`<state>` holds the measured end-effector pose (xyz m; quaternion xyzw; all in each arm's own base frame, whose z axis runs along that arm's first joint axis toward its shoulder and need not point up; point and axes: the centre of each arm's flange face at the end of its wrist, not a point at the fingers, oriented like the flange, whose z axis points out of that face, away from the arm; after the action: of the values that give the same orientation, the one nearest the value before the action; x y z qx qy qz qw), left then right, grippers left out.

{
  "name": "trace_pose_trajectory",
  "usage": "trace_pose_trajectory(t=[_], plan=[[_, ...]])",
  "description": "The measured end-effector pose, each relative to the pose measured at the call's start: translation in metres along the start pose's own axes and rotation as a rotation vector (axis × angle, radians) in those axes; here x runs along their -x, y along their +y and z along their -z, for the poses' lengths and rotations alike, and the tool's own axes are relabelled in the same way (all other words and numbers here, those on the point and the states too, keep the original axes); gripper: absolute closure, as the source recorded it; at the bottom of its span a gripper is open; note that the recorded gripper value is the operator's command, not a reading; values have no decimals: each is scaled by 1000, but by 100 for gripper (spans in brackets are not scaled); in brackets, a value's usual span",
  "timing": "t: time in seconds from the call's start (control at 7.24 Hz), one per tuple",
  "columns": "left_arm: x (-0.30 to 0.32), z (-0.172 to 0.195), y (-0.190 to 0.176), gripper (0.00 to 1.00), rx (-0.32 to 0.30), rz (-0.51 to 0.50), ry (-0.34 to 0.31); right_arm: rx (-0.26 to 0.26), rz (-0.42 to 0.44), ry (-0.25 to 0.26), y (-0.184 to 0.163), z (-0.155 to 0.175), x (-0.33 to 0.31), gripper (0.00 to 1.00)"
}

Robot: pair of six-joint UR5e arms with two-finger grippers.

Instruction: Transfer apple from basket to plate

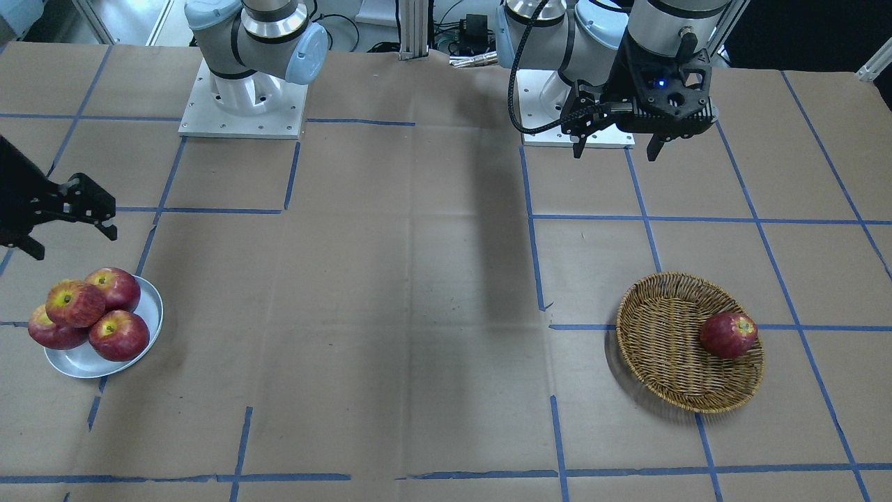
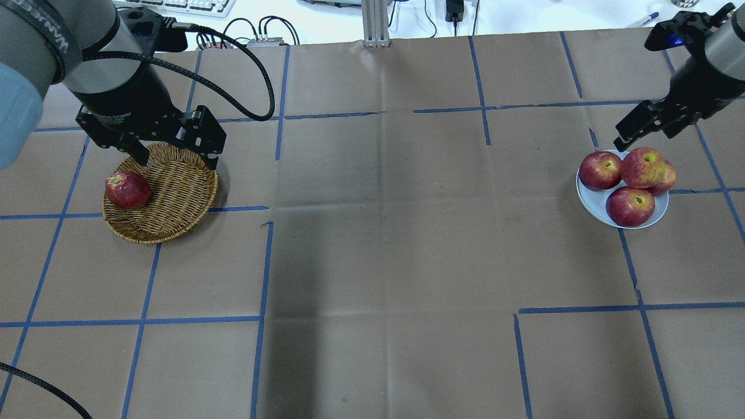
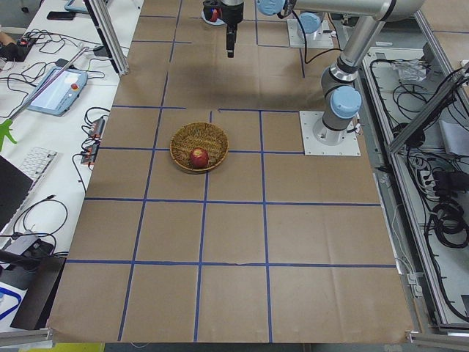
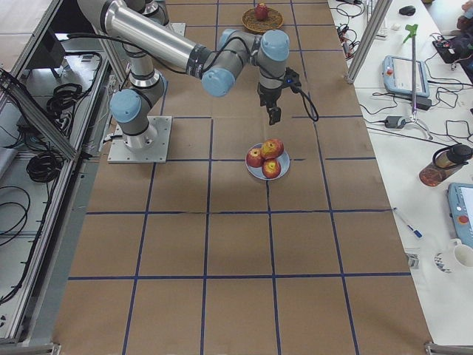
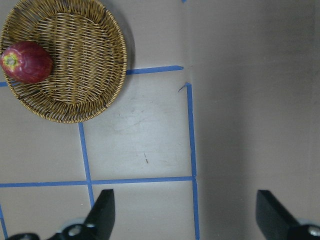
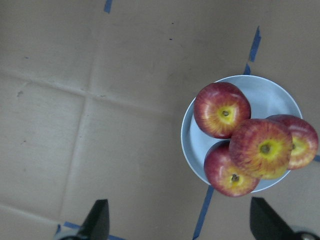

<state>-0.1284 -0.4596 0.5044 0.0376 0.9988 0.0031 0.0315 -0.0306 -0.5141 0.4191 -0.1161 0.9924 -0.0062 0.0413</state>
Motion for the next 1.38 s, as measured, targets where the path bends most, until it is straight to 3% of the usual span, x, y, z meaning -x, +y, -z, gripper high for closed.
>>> trace_pose_trajectory(t=[0.41, 0.69, 1.38], plan=[[0, -3, 1, 1, 6, -3, 0, 20, -130, 10, 6, 22, 114, 0], [0, -3, 2, 1, 6, -3, 1, 17, -132, 51, 11, 27, 166, 0], [-1, 0, 8, 1, 0, -2, 2, 0, -129, 67, 13, 33, 175, 0]])
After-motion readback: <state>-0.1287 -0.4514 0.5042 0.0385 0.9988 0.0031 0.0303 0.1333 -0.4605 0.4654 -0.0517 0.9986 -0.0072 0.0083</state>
